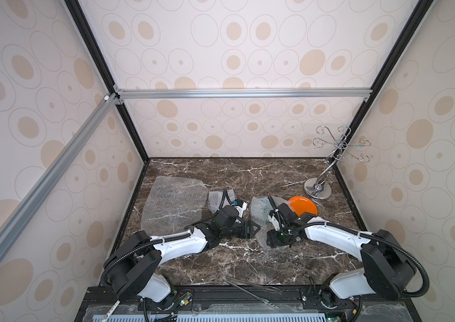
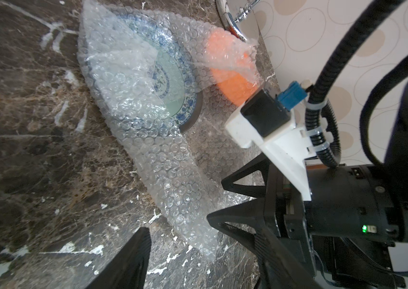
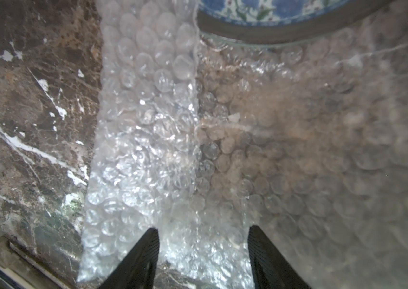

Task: Unpack dinner plates from bubble wrap
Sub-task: Unwrap the bubble wrap at the center of the board.

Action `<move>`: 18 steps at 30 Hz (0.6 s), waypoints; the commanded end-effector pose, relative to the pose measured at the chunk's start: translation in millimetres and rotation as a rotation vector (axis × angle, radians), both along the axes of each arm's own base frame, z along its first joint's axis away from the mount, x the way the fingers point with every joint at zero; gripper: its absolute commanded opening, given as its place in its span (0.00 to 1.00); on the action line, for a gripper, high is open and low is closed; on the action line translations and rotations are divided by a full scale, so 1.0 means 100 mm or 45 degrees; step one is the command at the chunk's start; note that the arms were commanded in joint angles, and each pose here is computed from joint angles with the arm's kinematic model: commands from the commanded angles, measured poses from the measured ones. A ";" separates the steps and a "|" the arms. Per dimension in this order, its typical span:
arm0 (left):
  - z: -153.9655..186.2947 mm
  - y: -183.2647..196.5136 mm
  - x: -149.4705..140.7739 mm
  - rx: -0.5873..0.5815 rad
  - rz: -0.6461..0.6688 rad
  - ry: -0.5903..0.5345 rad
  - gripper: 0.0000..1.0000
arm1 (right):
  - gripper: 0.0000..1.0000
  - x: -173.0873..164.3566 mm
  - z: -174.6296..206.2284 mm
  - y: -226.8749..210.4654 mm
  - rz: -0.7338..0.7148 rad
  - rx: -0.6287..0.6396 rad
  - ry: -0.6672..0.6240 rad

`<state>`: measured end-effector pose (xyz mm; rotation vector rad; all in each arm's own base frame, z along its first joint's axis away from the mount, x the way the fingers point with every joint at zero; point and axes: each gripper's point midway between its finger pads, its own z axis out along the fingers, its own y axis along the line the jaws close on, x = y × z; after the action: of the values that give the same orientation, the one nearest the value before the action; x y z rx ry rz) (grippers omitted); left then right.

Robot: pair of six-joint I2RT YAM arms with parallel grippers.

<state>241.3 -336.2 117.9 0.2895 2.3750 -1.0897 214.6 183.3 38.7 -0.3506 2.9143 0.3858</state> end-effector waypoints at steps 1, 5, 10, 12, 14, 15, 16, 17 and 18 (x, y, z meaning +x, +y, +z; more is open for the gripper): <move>0.08 -0.03 0.08 0.043 0.010 -0.043 0.68 | 0.60 0.07 0.27 0.07 -0.003 0.055 -0.056; 0.10 -0.02 0.12 0.079 0.008 -0.057 0.71 | 0.60 0.20 0.61 0.07 -0.029 0.124 -0.112; 0.12 -0.01 0.16 0.091 0.013 -0.071 0.72 | 0.60 0.36 0.86 -0.05 -0.098 0.206 -0.150; 0.11 -0.01 0.16 0.092 0.013 -0.071 0.72 | 0.60 0.44 0.93 -0.10 -0.129 0.233 -0.157; 0.11 -0.01 0.18 0.092 0.016 -0.071 0.73 | 0.61 0.52 0.99 -0.14 -0.143 0.233 -0.176; 0.11 -0.01 0.18 0.095 0.016 -0.069 0.73 | 0.61 0.56 1.01 -0.15 -0.149 0.228 -0.178; 0.12 -0.01 0.19 0.097 0.014 -0.072 0.73 | 0.61 0.60 1.02 -0.17 -0.161 0.221 -0.175; 0.11 -0.01 0.20 0.106 0.014 -0.074 0.73 | 0.61 0.64 1.02 -0.19 -0.169 0.214 -0.165; 0.13 -0.02 0.21 0.111 0.015 -0.080 0.73 | 0.61 0.66 1.01 -0.21 -0.179 0.204 -0.149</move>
<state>252.7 -334.5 120.4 0.3163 2.3925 -0.9893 279.4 164.1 139.2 -0.1279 2.7122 0.5583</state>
